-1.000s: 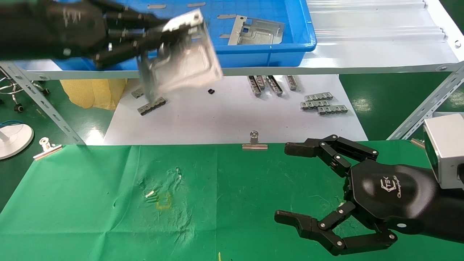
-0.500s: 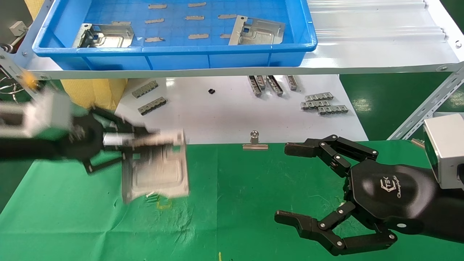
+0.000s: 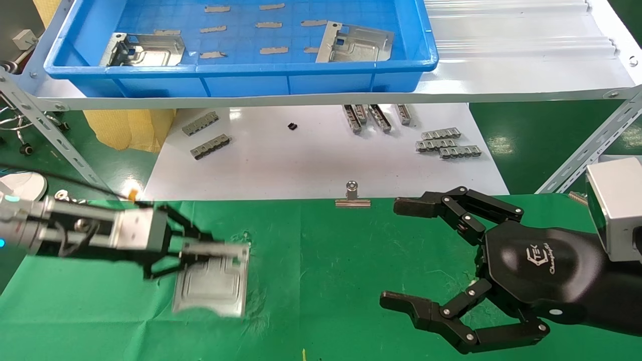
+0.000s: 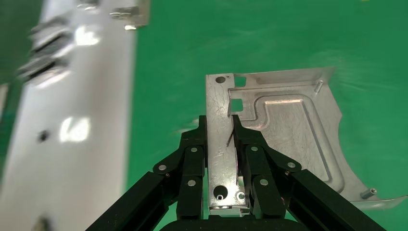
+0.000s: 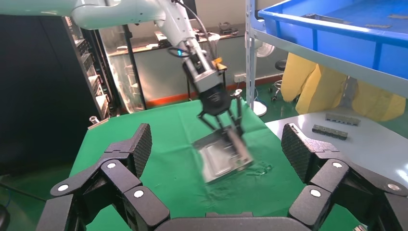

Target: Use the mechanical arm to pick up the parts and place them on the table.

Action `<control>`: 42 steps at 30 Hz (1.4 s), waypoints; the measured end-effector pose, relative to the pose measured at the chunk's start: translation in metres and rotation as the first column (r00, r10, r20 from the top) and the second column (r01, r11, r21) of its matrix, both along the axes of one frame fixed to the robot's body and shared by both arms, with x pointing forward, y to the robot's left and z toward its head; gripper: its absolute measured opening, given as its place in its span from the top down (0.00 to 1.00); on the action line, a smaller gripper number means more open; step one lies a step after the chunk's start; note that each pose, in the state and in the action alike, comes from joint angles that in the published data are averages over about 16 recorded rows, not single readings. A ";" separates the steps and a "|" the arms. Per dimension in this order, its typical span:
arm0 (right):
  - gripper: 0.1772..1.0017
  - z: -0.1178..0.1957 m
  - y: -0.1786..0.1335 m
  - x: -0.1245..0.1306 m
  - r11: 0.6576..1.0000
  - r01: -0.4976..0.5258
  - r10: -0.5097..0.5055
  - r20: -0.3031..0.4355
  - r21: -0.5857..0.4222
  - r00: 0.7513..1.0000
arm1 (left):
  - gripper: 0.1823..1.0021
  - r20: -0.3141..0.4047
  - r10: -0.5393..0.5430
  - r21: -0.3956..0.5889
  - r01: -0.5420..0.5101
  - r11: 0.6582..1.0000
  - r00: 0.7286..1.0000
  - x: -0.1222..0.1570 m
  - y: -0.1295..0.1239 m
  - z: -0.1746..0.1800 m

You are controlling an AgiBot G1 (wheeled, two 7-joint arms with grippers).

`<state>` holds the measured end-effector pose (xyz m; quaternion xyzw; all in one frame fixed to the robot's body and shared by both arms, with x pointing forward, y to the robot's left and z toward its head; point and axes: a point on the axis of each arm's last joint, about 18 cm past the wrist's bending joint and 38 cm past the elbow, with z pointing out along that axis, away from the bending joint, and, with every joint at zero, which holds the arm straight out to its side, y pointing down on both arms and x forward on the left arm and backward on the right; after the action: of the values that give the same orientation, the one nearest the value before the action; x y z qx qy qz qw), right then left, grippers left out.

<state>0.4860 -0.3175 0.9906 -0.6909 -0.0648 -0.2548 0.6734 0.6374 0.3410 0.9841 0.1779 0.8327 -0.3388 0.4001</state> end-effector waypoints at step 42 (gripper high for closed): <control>0.00 0.000 0.000 0.000 1.000 0.000 0.000 0.000 0.000 1.000 | 0.27 -0.150 0.041 -0.374 -0.095 0.922 0.988 0.002 0.012 -0.018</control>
<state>0.4861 -0.3176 0.9906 -0.6909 -0.0645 -0.2549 0.6735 0.6391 0.3532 0.9663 0.0438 0.7829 -0.4913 0.3792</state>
